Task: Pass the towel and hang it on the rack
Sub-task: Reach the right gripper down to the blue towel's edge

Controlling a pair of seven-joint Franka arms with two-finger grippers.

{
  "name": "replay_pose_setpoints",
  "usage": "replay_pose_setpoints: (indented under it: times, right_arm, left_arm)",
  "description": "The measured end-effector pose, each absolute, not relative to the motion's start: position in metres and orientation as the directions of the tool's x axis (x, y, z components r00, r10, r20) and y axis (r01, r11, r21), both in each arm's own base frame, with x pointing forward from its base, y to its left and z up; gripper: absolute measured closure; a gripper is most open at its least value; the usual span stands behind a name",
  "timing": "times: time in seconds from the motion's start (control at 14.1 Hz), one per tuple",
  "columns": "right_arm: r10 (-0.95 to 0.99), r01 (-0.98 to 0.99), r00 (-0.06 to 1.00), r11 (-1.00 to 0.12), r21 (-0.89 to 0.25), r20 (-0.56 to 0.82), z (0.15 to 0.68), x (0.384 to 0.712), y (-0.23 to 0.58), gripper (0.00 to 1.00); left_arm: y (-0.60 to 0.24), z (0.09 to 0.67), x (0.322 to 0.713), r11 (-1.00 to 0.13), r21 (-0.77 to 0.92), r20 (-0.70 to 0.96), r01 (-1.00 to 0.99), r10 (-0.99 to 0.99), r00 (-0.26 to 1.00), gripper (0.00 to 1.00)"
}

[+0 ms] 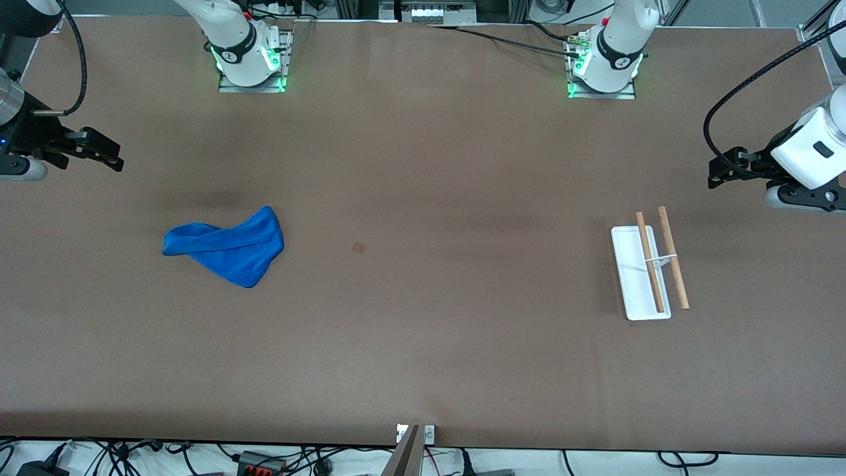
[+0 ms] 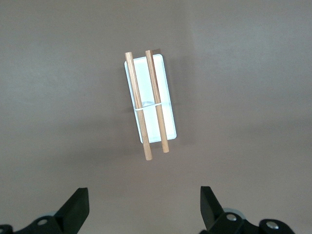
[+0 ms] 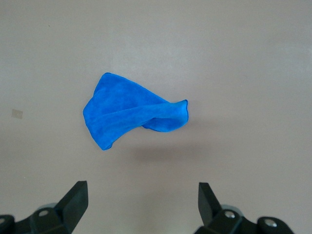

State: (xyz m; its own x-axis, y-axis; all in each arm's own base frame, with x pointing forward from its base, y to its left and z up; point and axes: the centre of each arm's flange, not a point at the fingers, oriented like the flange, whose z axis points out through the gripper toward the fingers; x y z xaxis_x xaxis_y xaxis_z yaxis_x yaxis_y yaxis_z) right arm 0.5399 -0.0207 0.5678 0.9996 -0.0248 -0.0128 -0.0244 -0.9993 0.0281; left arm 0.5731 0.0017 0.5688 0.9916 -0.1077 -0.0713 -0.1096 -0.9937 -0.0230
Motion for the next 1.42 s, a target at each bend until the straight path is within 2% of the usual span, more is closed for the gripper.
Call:
replay_pose_setpoints:
  times: [0.92,1.42]
  right_arm:
    - [-0.024,-0.023,1.0,-0.999,0.028,-0.019,0.565,0.54,-0.021,0.0]
    - [-0.03,-0.028,0.997,-0.999,0.029,-0.071,0.532,0.553,-0.023,0.0]
  left_arm:
    - [0.002,0.568,0.574,-0.994,-0.023,-0.073,-0.109,-0.107,0.992,0.0]
    - [0.002,0.568,0.574,-0.994,-0.023,-0.073,-0.109,-0.107,0.992,0.0]
